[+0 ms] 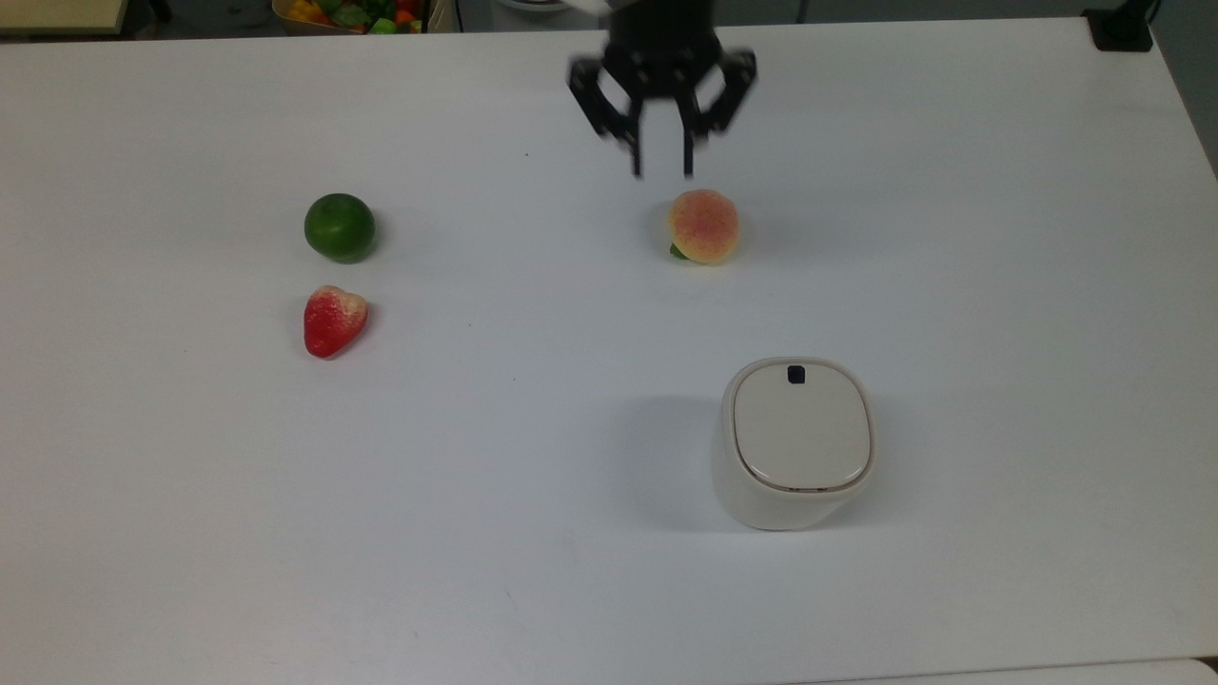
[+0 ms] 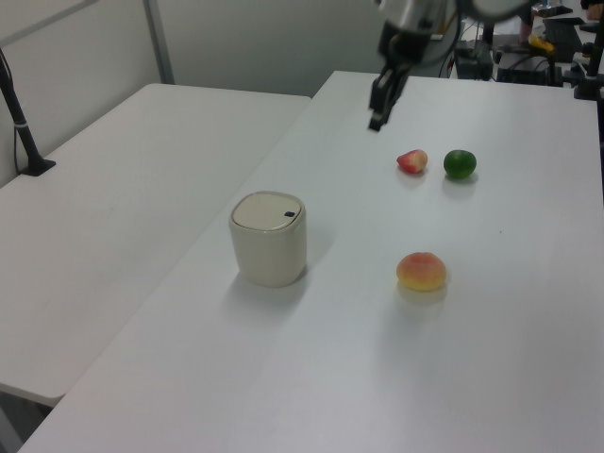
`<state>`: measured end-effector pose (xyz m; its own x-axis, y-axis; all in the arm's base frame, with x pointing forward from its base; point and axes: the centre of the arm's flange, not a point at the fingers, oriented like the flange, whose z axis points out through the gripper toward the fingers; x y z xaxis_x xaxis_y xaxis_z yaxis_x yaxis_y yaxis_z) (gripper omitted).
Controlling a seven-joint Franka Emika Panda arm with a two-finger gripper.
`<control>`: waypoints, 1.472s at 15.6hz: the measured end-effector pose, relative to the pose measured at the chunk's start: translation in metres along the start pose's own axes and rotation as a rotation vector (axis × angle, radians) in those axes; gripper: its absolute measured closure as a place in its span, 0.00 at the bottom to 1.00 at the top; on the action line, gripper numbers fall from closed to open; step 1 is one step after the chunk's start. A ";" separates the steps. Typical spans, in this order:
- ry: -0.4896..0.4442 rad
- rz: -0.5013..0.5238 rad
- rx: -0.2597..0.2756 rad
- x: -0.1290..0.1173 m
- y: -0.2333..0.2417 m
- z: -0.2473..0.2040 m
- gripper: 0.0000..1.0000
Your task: Close garbage bin
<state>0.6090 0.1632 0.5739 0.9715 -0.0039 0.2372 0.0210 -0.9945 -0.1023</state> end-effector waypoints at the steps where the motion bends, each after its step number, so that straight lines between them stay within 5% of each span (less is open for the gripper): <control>1: -0.032 0.021 0.003 -0.006 0.011 -0.014 0.48; 6: -0.130 0.065 -0.018 -0.038 0.040 -0.070 0.00; 14: -0.224 0.125 -0.052 -0.068 0.078 -0.110 0.00; 23: -0.149 0.030 -0.029 -0.045 0.105 -0.091 0.00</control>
<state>0.5461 0.0496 0.6399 0.9959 -0.0198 0.0886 -0.0128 -0.9968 -0.0786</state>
